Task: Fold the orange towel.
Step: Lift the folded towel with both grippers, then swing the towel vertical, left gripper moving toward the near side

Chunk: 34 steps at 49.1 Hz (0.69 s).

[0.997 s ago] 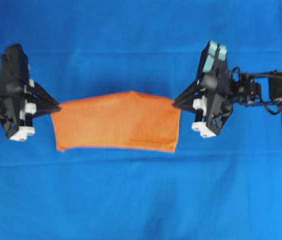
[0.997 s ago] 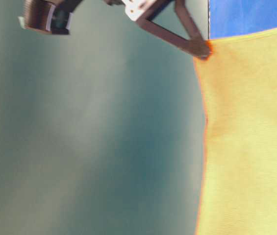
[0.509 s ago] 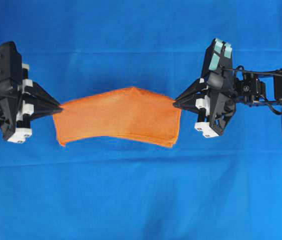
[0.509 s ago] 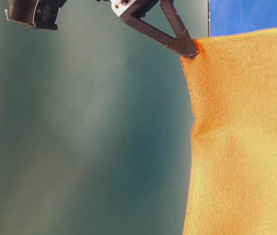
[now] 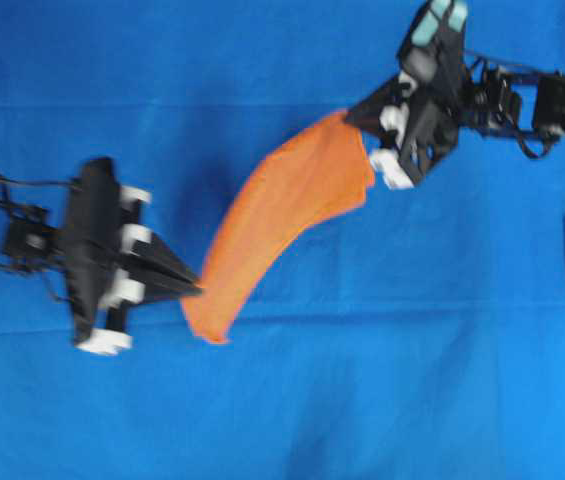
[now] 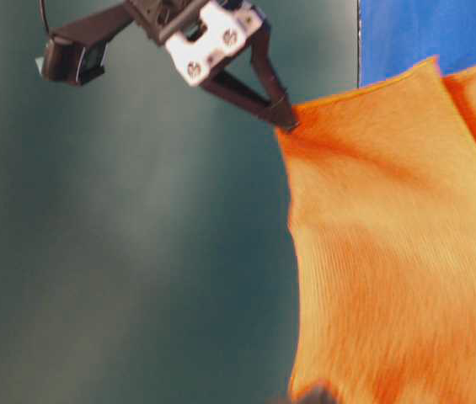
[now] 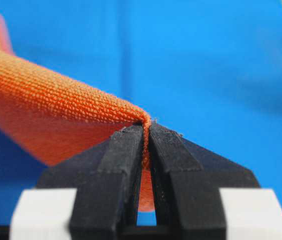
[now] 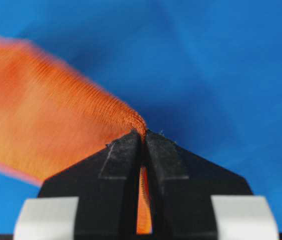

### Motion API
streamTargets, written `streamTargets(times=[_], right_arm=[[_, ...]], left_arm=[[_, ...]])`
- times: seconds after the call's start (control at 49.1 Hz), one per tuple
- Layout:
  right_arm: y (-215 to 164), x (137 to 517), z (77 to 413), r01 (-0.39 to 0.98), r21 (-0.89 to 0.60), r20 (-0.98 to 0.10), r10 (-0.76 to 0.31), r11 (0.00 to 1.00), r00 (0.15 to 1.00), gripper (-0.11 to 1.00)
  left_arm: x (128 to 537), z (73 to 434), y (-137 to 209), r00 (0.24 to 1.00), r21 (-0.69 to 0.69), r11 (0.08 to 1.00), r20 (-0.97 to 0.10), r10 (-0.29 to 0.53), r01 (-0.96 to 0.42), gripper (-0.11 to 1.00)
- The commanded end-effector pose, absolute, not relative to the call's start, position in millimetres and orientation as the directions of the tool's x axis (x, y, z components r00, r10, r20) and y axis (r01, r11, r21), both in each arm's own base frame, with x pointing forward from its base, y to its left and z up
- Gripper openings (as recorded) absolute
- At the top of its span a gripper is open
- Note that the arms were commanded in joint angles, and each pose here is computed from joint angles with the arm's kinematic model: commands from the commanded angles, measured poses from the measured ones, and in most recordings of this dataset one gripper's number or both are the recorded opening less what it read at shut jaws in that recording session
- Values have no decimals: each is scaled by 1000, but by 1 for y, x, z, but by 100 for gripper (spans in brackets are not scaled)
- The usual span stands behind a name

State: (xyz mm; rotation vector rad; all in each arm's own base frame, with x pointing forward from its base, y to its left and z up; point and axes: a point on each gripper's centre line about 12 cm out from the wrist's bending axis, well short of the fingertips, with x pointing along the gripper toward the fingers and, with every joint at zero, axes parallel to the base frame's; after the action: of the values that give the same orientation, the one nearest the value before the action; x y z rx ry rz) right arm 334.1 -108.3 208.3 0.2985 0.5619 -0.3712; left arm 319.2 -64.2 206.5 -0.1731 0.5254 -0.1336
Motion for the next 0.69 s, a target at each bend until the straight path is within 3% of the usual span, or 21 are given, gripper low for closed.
streamTargets(times=[0.0, 0.326, 0.672], right_arm=[[-123, 342, 224, 428, 156, -527, -291, 890, 799, 3], [-160, 372, 234, 449, 86, -502, -350, 890, 790, 3], [-167, 368, 234, 460, 66, -510, -366, 885, 778, 3]], left_arm=[[344, 218, -75, 871, -195, 975, -454, -187, 108, 2], [410, 230, -107, 883, -87, 974, -411, -228, 212, 2], [433, 233, -113, 893, -50, 972, -386, -231, 230, 2]])
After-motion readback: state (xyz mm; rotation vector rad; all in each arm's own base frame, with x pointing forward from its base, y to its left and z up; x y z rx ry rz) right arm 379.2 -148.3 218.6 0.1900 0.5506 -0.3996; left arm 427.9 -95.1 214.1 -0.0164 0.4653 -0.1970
